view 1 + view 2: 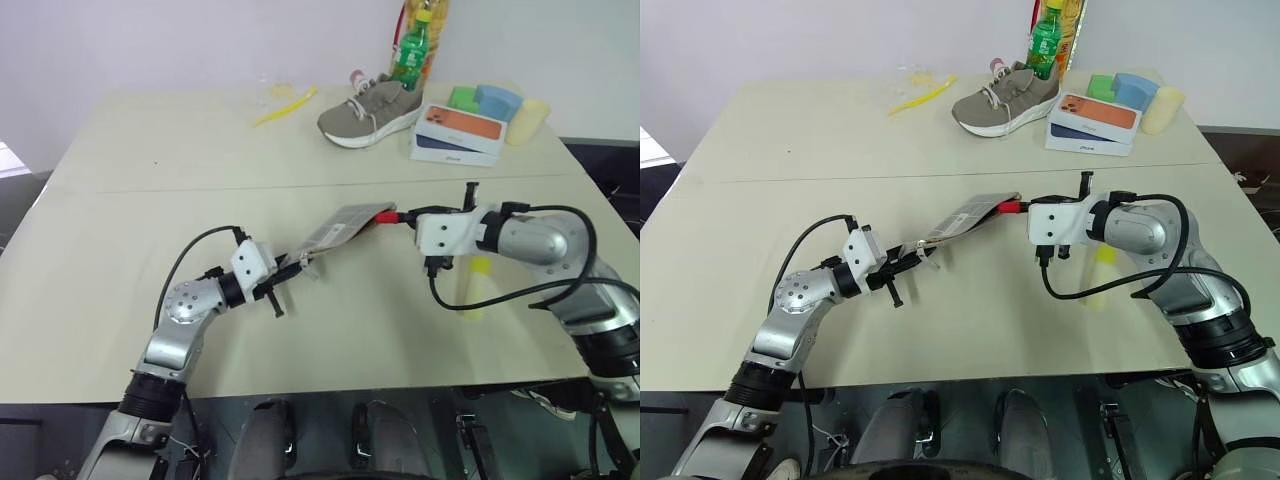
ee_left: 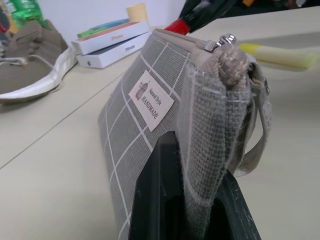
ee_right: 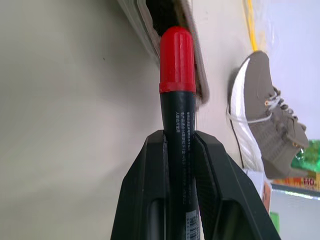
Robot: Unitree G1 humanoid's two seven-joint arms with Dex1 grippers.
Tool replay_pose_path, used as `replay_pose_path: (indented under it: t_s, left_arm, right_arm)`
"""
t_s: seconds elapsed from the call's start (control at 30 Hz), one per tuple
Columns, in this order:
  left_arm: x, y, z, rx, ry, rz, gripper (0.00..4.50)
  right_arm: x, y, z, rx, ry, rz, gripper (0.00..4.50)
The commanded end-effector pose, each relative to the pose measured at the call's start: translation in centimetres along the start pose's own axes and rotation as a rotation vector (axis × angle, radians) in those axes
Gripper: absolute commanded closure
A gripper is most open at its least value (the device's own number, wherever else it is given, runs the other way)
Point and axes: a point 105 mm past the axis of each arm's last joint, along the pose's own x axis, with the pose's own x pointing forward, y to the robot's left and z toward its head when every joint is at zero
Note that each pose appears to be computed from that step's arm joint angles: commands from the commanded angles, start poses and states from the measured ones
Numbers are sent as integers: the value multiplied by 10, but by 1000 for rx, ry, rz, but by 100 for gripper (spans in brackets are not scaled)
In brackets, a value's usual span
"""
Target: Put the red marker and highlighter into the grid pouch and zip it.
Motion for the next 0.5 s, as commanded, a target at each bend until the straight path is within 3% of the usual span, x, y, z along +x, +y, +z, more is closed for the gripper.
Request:
replay_pose_path:
  t_s: [0.03,0.5]
  left_arm:
    - [3,-4,15,42,-30,-22,450]
    - [9,-8,26,111,-4,-166,450]
  right_arm:
    - [-4,-9,7,-78,-8,-8,430]
    - [1,21,69,-171,-229,128,430]
